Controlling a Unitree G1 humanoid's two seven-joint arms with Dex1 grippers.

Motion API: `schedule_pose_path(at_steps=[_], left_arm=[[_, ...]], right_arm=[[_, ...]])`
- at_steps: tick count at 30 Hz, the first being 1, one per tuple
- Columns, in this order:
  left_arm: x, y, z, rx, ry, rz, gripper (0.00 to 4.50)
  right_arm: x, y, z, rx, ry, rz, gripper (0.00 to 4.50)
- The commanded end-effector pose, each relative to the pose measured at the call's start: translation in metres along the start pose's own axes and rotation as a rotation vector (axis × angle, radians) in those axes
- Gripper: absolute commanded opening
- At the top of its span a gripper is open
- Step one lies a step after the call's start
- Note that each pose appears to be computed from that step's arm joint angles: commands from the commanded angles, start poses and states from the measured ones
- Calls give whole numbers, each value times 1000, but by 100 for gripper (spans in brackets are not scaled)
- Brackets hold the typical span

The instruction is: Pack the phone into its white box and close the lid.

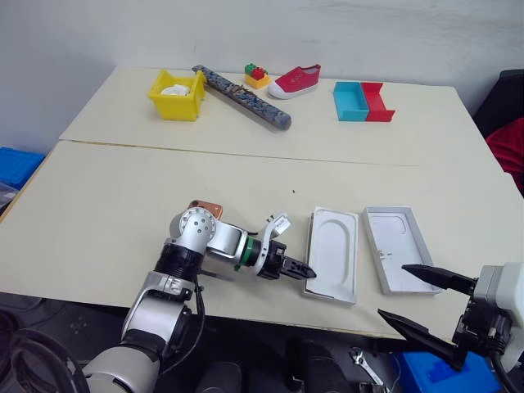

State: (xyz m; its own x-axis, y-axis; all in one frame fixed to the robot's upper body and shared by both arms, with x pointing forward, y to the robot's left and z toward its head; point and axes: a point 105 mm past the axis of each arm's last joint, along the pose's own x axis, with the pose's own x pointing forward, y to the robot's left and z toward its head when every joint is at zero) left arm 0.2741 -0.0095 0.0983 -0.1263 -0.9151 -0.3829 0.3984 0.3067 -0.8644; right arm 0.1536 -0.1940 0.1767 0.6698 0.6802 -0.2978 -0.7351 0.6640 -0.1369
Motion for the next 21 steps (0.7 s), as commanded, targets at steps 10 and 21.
schedule_pose_path(at_steps=[10,21], left_arm=[[-7,-19,7,35,3,-101,213],[-35,-32,7,150,10,-89,443]], right_arm=[[7,4,2,-11,-20,11,450],[17,-1,1,-37,-17,43,450]])
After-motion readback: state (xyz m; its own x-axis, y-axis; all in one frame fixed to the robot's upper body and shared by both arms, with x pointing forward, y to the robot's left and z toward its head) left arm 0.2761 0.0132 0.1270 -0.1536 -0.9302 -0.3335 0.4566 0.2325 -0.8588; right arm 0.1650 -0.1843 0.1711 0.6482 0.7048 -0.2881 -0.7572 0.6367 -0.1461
